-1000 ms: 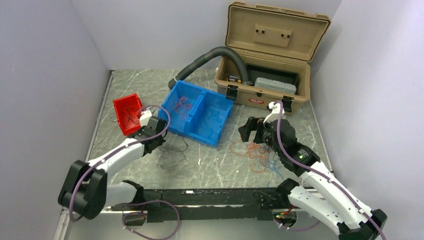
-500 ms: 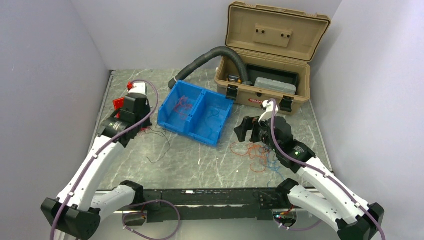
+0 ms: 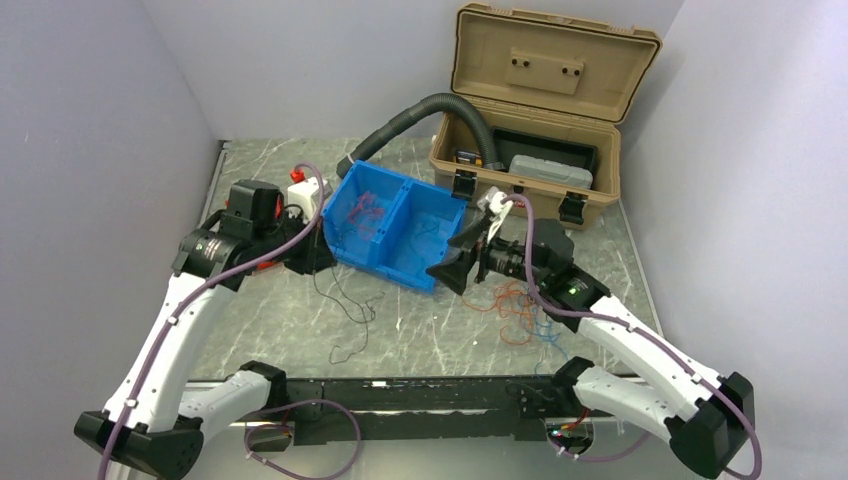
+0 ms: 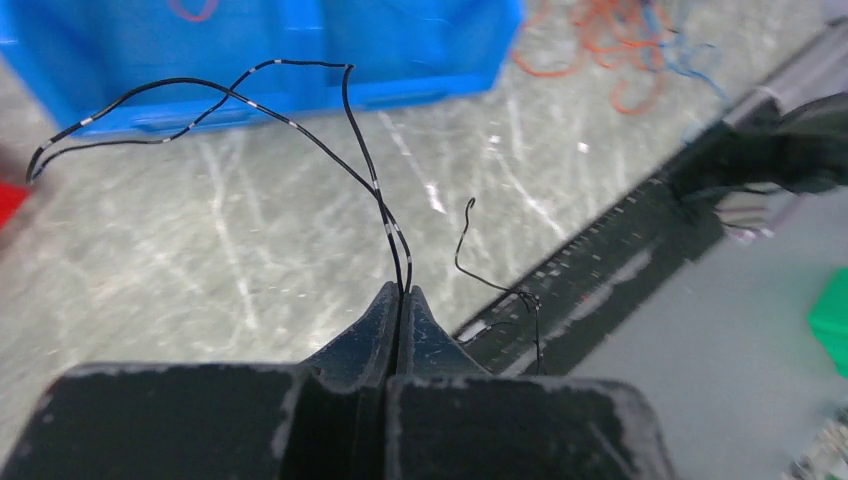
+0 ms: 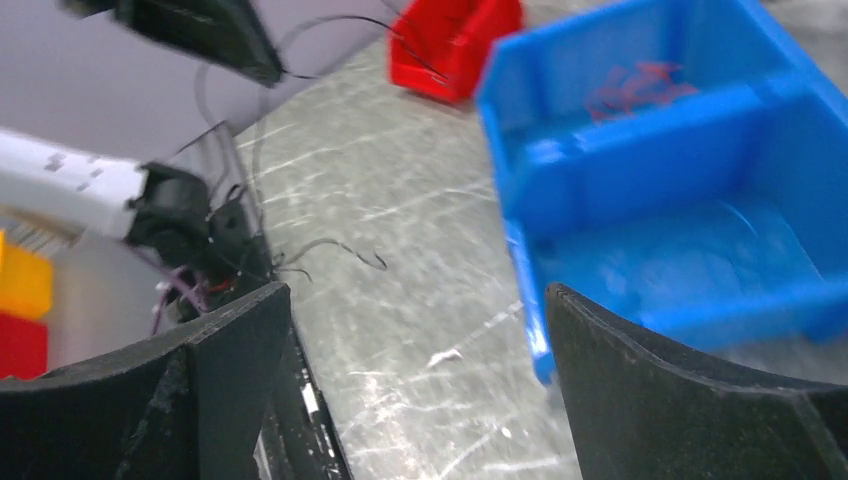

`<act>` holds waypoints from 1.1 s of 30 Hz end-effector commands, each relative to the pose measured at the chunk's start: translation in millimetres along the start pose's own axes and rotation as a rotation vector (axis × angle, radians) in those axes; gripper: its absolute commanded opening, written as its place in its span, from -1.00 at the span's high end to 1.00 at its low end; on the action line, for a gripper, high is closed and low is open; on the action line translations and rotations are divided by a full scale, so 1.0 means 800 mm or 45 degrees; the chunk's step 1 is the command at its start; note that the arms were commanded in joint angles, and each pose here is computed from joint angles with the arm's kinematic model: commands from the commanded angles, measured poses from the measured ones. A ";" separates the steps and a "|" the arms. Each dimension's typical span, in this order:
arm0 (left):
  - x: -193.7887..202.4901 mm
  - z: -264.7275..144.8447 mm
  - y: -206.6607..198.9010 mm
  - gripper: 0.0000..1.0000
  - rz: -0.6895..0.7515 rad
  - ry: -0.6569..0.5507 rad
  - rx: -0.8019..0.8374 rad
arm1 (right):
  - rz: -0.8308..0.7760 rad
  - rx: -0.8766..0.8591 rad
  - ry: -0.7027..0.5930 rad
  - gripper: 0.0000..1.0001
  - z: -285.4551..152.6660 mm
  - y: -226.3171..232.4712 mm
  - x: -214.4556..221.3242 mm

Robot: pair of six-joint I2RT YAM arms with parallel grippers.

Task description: Untangle the cables

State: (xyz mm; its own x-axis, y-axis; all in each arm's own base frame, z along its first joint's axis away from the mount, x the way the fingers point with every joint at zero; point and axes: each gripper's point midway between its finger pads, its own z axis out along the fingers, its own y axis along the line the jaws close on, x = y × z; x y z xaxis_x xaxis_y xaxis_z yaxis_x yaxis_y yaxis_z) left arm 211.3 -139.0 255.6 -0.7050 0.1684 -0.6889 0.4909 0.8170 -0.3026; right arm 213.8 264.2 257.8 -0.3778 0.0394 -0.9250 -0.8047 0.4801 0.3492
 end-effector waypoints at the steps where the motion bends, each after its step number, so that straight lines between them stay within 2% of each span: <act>1: 0.007 -0.016 -0.063 1.00 0.049 -0.005 0.359 | -0.424 -0.314 -0.179 -1.00 0.009 0.086 -0.043; 4: 0.011 -0.009 -0.075 1.00 0.049 0.040 0.406 | -0.592 -0.368 -0.276 -0.93 0.018 0.104 -0.032; 7: 0.013 0.001 -0.089 1.00 0.097 0.067 0.422 | -0.641 -0.389 -0.414 -0.92 0.023 0.108 -0.042; 15: 0.006 0.020 -0.116 1.00 0.130 0.050 0.444 | -0.758 -0.458 -0.486 -0.86 0.065 0.139 -0.059; 22: 0.000 0.025 -0.116 1.00 0.118 0.001 0.418 | -0.791 -0.520 -0.531 -0.86 0.078 0.165 -0.062; 33: -0.004 0.031 -0.128 1.00 0.115 0.002 0.422 | -0.783 -0.557 -0.439 -0.87 0.114 0.189 -0.041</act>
State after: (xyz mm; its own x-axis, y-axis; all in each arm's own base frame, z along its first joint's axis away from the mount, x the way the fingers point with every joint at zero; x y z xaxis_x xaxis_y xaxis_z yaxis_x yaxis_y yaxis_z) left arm 169.1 -230.8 261.7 -0.6697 0.2641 -0.6941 0.6877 0.5735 -0.4452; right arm 150.0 405.0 304.1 0.2401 0.1310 -0.9619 -0.9677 0.1105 -0.2265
